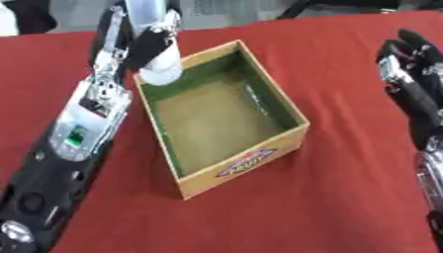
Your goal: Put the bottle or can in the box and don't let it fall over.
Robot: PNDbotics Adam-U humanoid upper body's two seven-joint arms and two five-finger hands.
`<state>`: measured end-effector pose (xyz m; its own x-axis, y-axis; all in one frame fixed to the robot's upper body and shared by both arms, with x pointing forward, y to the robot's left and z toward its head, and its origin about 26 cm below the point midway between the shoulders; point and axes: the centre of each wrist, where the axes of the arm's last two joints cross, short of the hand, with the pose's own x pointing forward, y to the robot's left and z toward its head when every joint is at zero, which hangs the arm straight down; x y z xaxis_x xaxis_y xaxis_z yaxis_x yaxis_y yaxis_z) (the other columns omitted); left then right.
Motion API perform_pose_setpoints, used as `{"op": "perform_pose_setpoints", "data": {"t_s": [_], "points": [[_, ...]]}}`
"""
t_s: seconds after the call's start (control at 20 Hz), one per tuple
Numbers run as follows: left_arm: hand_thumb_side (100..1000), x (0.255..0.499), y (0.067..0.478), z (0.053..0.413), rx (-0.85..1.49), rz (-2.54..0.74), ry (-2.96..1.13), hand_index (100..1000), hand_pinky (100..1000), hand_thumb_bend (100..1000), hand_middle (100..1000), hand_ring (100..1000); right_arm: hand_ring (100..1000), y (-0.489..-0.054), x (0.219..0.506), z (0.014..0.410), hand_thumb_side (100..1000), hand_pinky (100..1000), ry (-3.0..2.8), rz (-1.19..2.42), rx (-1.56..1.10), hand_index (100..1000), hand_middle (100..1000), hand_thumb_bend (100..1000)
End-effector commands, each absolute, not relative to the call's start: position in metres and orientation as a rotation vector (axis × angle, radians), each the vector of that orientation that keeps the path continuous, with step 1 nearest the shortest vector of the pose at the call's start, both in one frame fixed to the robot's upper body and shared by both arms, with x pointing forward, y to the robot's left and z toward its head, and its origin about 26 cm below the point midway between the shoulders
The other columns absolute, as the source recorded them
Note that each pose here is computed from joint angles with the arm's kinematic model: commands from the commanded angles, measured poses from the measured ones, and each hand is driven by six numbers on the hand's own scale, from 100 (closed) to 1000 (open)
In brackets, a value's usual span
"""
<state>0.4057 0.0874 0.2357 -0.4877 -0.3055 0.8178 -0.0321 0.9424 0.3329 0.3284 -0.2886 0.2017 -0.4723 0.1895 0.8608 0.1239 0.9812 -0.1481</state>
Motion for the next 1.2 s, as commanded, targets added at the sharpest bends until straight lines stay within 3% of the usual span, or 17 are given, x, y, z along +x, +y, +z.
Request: {"op": "perform_pose_setpoints", "data": {"t_s": [0.05,0.55,0.8,0.95,1.1,1.2], "points": [[412,0.407,0.077,0.239,0.237,-0.328,-2.077,154,641,100,129,659,914,-0.288,0.326,0.218,419,936,-2.132,0.066,-0.239,934,852,143],[399,0.412,0.063,0.212,0.193,-0.339,-1.992,168,645,100,149,679,913,-0.284,0.327,0.226,416,939,-2.169,0.052,-0.234,934,851,137],[291,0.412,0.060,0.202,0.134,-0.364,-1.951,267,694,100,272,751,913,-0.285,0.327,0.227,416,939,-2.173,0.050,-0.235,934,850,136],[251,0.412,0.061,0.200,0.135,-0.394,-1.941,454,764,267,453,832,913,-0.285,0.327,0.226,417,944,-2.171,0.051,-0.239,934,850,136],[370,0.410,0.061,0.203,0.131,-0.456,-1.955,728,850,505,696,938,912,-0.286,0.326,0.226,419,946,-2.170,0.047,-0.245,934,850,136],[452,0.409,0.063,0.204,0.130,-0.492,-1.958,810,879,621,773,975,913,-0.287,0.326,0.226,420,949,-2.170,0.044,-0.248,934,850,135]]}}
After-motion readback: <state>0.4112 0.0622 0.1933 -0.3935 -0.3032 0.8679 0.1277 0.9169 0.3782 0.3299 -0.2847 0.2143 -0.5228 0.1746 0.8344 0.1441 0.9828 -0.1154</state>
